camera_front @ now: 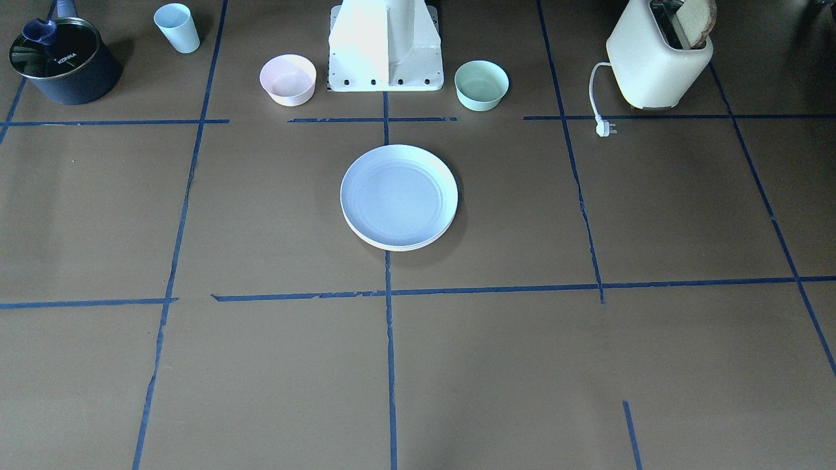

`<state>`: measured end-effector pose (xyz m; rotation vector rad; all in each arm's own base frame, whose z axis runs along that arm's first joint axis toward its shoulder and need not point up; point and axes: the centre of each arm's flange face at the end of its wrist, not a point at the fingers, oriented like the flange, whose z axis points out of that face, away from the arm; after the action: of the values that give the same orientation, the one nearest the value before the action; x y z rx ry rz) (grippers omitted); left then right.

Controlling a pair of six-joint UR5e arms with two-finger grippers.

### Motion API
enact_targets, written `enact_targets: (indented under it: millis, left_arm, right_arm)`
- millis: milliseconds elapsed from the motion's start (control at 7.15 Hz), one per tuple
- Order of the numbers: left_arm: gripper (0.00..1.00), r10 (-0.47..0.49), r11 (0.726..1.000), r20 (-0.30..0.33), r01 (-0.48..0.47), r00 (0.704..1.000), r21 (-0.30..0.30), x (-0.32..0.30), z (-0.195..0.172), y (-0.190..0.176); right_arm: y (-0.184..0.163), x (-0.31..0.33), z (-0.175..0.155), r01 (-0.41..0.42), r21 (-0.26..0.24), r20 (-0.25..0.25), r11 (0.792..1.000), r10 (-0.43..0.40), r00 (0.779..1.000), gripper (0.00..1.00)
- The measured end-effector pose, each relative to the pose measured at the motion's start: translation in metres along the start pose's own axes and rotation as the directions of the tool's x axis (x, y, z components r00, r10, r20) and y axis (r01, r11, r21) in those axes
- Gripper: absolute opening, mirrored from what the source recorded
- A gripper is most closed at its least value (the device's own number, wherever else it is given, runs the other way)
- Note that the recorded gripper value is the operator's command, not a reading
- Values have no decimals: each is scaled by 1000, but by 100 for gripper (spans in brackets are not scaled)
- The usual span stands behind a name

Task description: Stack three plates with pink and blue

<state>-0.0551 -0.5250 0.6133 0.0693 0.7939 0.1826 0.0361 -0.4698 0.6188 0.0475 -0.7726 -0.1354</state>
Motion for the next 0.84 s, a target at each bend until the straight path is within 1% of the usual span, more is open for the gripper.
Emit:
enact_targets:
  millis: [280, 419, 559, 839]
  left_arm:
    - [100, -42, 998, -12, 42, 999, -38, -2, 3, 5]
    - [100, -51, 998, -16, 51, 999, -47, -3, 5, 5]
    - [100, -55, 997, -19, 54, 998, -50, -3, 5, 5]
    - [100, -60, 997, -48, 58, 997, -49, -1, 7, 6]
  right_arm:
    - [1, 4, 5, -7, -9, 4, 1000, 7, 1000, 100]
    - [2, 7, 9, -12, -16, 3, 1000, 12, 1000, 100]
    - [3, 11, 12, -19, -23, 0, 1000, 19, 1000, 100]
    - [6, 14, 14, -24, -27, -4, 999, 24, 1000, 100]
